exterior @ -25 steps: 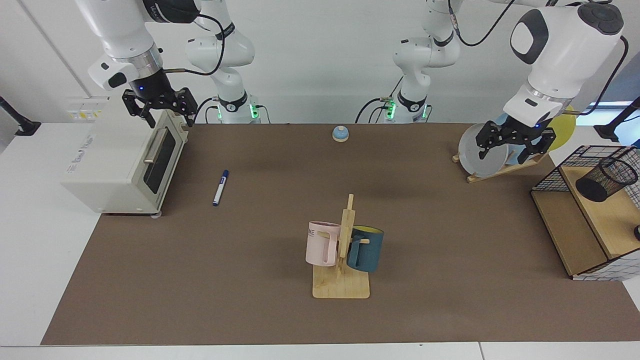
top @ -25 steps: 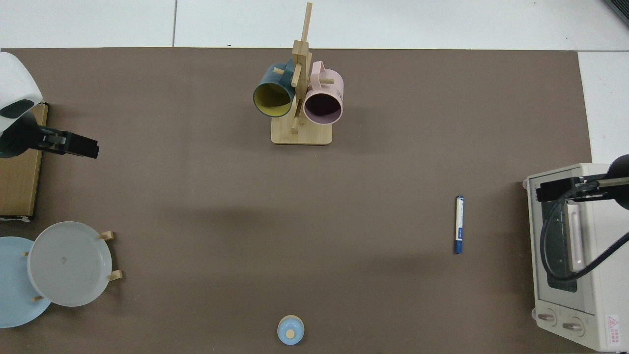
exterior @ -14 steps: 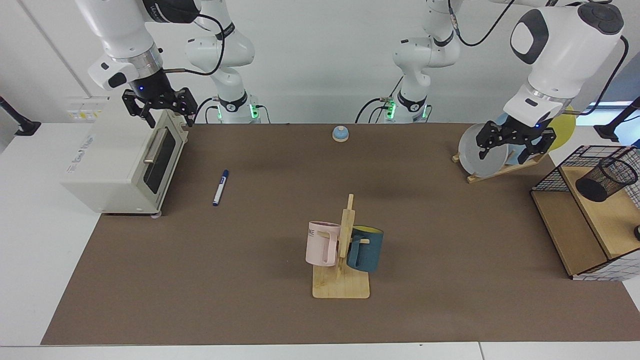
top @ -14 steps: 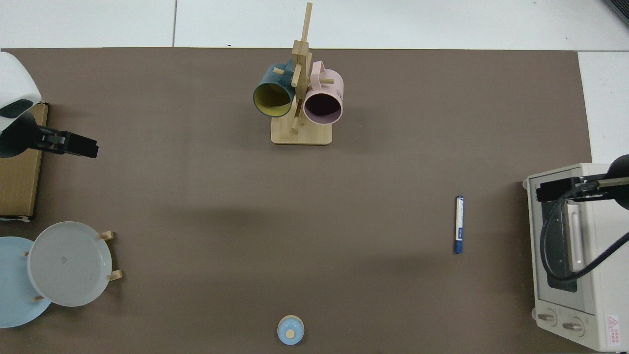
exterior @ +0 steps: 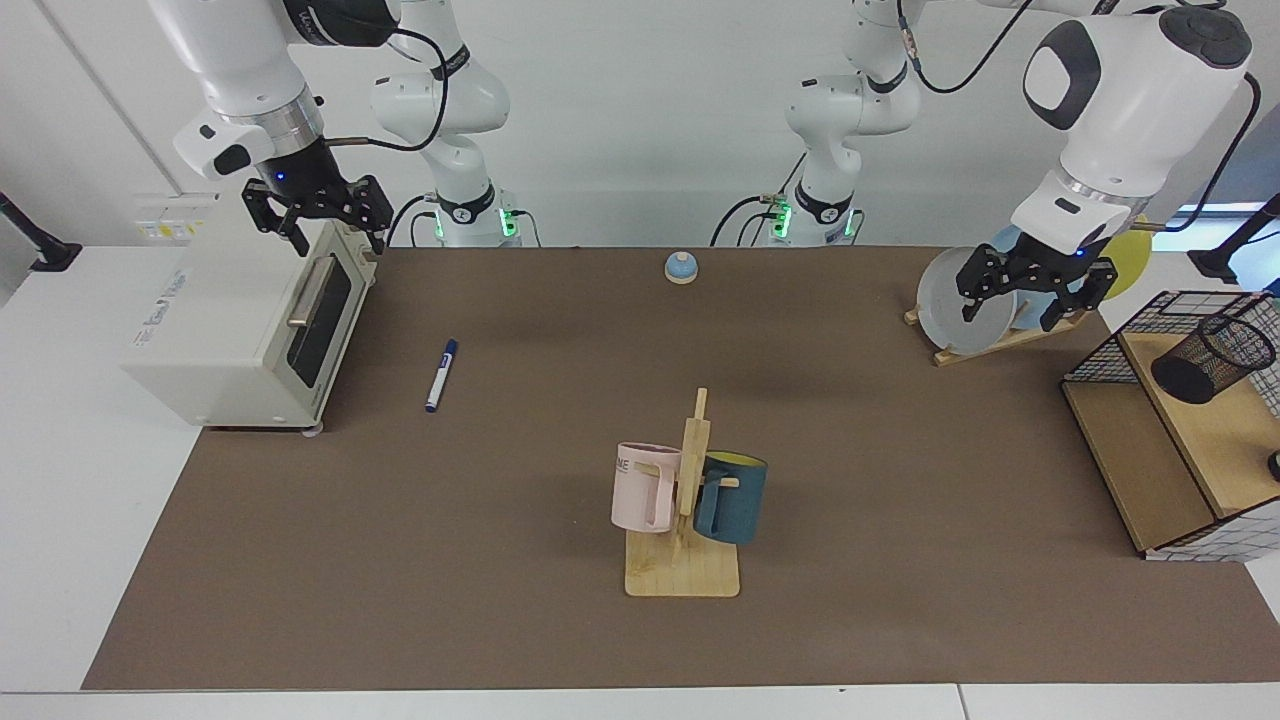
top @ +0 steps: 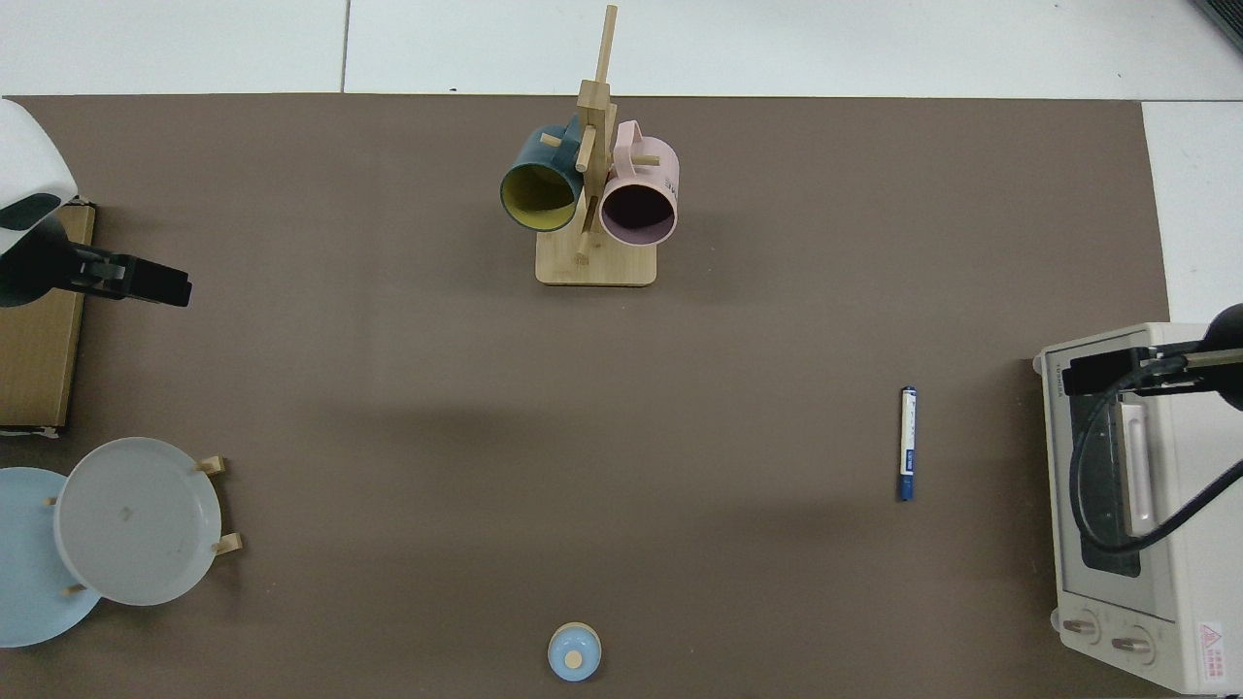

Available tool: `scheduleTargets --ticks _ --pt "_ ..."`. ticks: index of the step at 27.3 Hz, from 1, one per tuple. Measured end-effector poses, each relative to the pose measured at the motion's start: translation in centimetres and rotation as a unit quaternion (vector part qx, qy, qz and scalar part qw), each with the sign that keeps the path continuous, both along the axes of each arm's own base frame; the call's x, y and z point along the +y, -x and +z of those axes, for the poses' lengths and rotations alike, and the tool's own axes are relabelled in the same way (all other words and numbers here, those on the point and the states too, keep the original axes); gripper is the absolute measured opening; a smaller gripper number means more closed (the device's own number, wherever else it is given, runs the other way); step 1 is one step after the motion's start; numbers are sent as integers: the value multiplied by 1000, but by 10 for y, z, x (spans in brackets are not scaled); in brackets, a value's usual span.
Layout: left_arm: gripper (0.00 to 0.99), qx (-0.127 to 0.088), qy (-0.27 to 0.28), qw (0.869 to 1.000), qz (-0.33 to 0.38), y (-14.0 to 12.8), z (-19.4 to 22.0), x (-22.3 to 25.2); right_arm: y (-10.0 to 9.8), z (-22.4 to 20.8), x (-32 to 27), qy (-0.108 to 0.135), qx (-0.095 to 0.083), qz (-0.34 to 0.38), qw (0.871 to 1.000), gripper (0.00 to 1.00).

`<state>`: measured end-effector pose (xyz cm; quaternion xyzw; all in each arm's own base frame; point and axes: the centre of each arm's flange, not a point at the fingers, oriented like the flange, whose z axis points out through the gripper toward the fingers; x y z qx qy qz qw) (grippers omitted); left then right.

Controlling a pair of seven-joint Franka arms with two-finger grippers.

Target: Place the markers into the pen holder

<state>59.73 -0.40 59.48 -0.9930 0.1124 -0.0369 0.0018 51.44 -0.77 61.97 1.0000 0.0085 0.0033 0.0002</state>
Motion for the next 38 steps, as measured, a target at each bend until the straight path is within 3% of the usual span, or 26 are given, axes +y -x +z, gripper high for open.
scheduleTargets --ticks 3,9,13,24,32,38 --pt "991 -7 0 1000 -1 -3 -1 0 -2 0 2 0 -7 2 1000 1000" --pt "991 -10 0 1000 -1 -6 -3 0 -6 -26 0 0 -4 0 1000 1000" --pt "991 -9 0 1000 -1 -9 -8 1 -19 -75 0 1 -4 -1 1000 1000" --pt "991 -11 -5 1000 -18 -28 -45 33 -54 -221 23 5 31 -8 999 1000" --pt "991 -11 -5 1000 -19 -30 -74 35 -33 -287 16 7 54 -17 998 1000" --pt "991 -2 -5 1000 -22 -28 -101 37 -22 -311 17 -3 64 -36 997 1000"
